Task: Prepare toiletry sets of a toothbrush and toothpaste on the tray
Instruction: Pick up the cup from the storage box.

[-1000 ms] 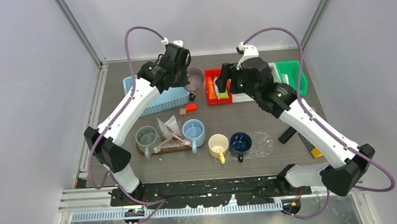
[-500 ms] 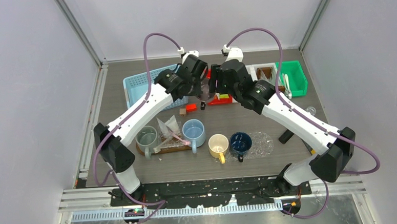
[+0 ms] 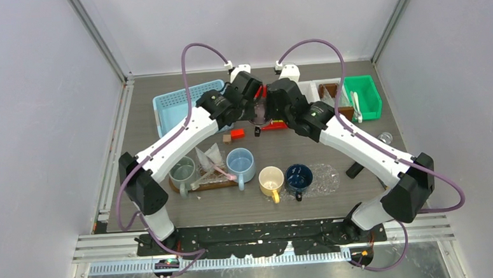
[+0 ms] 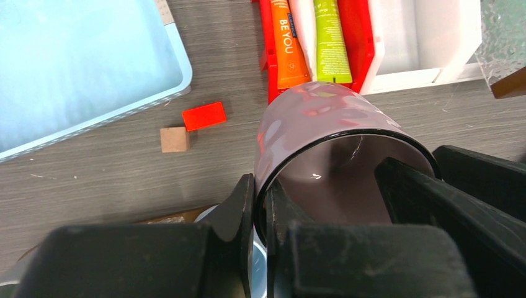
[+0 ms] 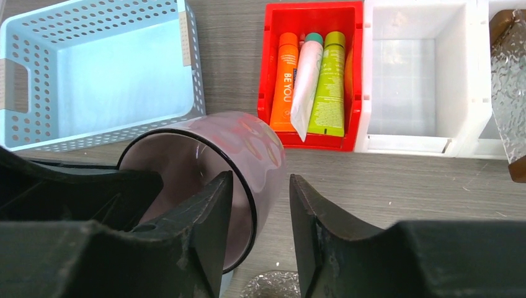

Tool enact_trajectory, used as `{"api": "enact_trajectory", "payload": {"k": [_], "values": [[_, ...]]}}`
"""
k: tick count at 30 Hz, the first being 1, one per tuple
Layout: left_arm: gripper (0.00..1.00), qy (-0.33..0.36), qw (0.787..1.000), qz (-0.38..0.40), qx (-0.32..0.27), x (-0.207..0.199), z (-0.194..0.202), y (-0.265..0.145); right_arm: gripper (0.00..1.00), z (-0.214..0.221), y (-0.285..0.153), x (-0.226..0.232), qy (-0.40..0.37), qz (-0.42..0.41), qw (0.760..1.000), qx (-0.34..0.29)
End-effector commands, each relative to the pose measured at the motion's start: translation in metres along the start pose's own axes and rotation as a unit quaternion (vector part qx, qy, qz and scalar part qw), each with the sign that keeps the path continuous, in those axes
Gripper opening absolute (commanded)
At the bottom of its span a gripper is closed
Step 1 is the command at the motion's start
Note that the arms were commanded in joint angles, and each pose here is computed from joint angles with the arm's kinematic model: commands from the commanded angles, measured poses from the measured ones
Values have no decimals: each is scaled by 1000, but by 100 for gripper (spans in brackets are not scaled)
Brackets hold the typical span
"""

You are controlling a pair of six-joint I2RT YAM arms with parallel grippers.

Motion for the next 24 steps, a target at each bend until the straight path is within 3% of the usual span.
{"api": "enact_trajectory", "payload": {"k": [1,8,11,17,24], "values": [[0,-51,995,59,-60,-26,-25,-18,41,0,4,-5,0,25,1000,-10],[0,-57,993,88,-53,-41,-17,-18,24,7,1,-17,-23,54,998,-7],[5,-56,992,99,-46,-46,-13,-18,5,7,-3,-25,-35,70,997,-6],[39,-60,984,160,-48,-57,-13,-30,0,4,-24,-47,-45,90,995,-10],[72,-42,969,221,-103,-45,-25,-63,0,4,-44,-69,-79,89,993,3]]}}
Point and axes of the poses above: each gripper's point midway between its finger pads, its own y axis out along the fingers, its own x axis along the line the jaws close on, z = x × y, the point moved 5 cm from there along -y, back along the fingers, and after that the axes turned 11 degrees about -y, right-handed, at the moved point
